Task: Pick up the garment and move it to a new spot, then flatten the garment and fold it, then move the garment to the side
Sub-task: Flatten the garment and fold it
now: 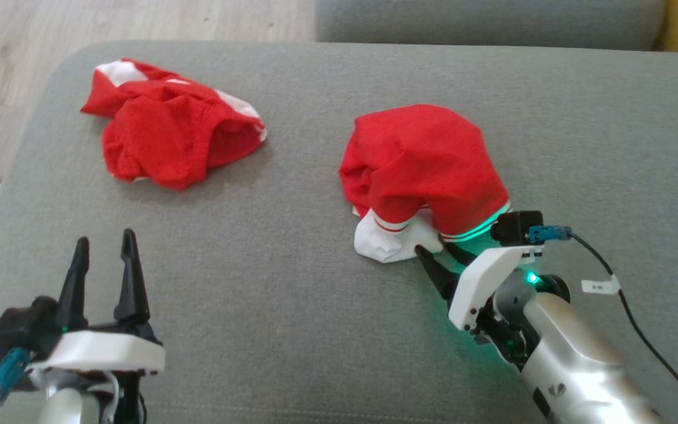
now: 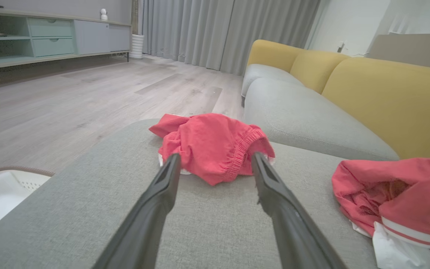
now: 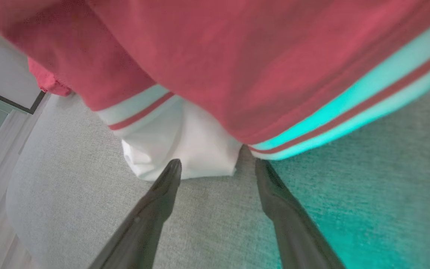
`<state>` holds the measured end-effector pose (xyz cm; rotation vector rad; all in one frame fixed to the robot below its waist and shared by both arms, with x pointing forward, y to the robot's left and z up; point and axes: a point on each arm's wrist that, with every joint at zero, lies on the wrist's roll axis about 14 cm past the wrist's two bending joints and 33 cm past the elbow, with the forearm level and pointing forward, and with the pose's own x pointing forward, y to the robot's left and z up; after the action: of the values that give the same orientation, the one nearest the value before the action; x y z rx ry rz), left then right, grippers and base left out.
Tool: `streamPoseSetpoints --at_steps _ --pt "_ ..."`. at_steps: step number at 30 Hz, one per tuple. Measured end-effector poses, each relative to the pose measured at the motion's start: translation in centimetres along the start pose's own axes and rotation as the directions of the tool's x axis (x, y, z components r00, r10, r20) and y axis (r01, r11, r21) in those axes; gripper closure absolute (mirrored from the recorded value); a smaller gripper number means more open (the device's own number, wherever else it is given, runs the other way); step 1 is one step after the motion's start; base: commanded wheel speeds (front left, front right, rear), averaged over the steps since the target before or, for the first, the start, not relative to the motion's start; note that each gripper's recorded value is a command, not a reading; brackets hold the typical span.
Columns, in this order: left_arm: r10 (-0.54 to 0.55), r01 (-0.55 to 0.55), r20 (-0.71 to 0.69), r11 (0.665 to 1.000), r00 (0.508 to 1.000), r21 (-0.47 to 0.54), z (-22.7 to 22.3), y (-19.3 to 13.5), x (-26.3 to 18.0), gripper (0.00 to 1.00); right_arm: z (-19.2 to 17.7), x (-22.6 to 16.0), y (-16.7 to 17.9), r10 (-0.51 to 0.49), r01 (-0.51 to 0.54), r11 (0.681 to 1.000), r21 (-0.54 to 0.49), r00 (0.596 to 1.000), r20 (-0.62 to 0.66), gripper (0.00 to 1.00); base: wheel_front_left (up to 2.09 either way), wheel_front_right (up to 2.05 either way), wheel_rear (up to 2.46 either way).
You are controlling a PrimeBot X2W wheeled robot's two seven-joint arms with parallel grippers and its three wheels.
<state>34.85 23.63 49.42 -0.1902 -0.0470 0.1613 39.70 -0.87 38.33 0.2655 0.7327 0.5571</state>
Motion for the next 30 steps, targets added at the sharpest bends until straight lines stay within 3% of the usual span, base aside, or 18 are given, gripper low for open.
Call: streamPoseSetpoints --at_steps 1,2,3,7,13,19,24,30 --pt "0.007 -0.007 -0.001 1.0 1.0 0.001 0.0 0.2 0.0 0.0 -0.1 0.3 0.0 0.0 0.0 1.0 0.003 1.0 -0.007 0.41 0.0 0.0 0.0" --pt "0.014 -0.014 0.001 1.0 1.0 0.0 0.0 0.5 0.1 0.0 0.0 0.5 0.0 0.0 0.0 1.0 0.005 1.0 -0.009 0.8 0.0 0.0 0.0" --pt "0.022 -0.022 0.004 1.0 1.0 0.001 0.1 0.7 0.1 0.0 0.0 0.7 -0.1 0.0 0.0 1.0 0.008 1.0 -0.006 1.0 0.0 0.0 0.0" --pt "0.025 -0.025 -0.008 1.0 1.0 0.0 -0.3 0.9 0.2 0.0 -0.2 0.9 0.1 0.003 -0.003 1.0 0.029 1.0 -0.006 1.0 0.0 0.0 0.0" --pt "0.001 -0.001 -0.005 1.0 1.0 -0.001 -0.3 0.2 0.9 0.0 2.2 -0.3 -0.4 -0.003 -0.001 0.999 0.032 0.991 0.134 1.0 0.0 0.0 0.0" --pt "-0.065 0.064 -0.013 0.998 0.998 -0.011 -0.8 -2.0 2.0 0.0 5.4 -4.5 -6.7 -0.135 0.145 0.989 -0.021 0.958 0.251 1.0 0.0 0.0 0.0" --pt "-0.115 0.115 -0.021 0.993 0.993 -0.009 -1.4 -3.8 3.2 0.0 7.6 -10.2 -14.3 -0.328 0.347 0.938 -0.011 0.895 0.302 1.0 0.0 0.0 0.0" --pt "-0.167 0.166 -0.056 0.986 0.984 -0.017 -2.9 -5.7 4.5 0.0 5.7 -14.4 -20.6 -0.523 0.53 0.848 0.01 0.833 0.183 1.0 0.0 0.0 0.0"
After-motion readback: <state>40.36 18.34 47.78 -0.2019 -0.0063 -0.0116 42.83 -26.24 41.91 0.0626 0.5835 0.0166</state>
